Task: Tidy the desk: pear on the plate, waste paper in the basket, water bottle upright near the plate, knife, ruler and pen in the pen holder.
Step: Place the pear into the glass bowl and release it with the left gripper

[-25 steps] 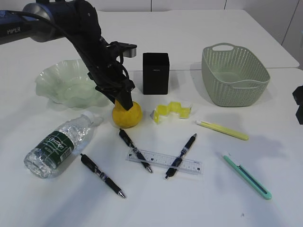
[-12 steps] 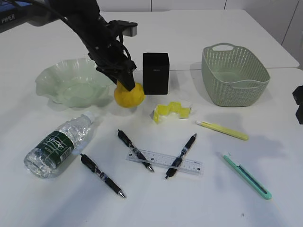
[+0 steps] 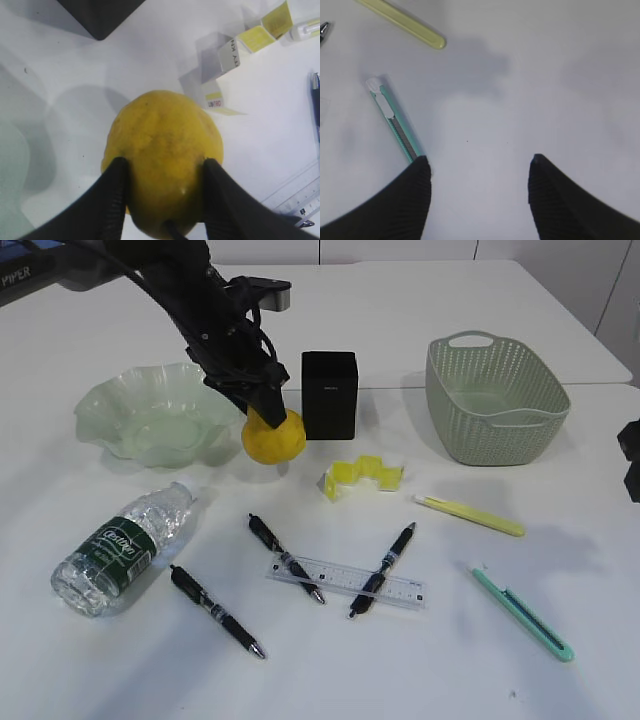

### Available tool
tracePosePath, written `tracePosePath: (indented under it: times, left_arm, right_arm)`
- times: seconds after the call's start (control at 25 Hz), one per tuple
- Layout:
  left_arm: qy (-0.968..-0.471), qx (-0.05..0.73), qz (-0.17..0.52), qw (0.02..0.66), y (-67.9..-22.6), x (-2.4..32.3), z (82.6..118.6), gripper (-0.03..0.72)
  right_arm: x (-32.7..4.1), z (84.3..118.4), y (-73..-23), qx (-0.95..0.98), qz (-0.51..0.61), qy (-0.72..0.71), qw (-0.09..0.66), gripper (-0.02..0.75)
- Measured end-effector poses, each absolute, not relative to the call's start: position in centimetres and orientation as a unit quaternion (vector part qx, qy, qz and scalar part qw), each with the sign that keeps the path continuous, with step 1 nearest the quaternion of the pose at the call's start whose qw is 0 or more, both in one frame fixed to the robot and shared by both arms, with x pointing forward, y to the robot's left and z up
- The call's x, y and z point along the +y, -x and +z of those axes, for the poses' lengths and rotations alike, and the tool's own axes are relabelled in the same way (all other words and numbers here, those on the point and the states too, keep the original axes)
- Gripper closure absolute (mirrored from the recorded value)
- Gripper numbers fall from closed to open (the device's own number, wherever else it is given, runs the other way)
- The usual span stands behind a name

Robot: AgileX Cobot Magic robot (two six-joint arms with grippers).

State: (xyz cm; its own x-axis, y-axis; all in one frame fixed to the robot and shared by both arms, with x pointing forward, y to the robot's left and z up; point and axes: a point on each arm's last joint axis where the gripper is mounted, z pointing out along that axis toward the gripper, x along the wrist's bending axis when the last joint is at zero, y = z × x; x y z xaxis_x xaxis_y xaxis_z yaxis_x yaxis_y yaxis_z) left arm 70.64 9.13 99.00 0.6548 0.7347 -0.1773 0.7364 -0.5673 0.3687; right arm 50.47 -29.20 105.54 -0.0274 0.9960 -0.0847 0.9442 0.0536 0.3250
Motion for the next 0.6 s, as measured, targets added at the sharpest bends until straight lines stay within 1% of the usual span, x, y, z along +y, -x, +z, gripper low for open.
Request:
tracePosePath:
  times: [0.4, 0.6]
  left_arm:
    - [-0.882, 0.423, -0.004, 0.209, -70.6, 9.1, 99.0, 0.392]
    - [-0.879, 0.421, 0.007, 0.222, -70.8, 9.1, 100.2, 0.392]
  right_arm:
    - [-29.2, 105.5, -50.5, 0.711, 0.090, -0.682, 0.146, 0.282]
    - [-29.2, 105.6, -50.5, 0.711, 0.092, -0.682, 0.147, 0.282]
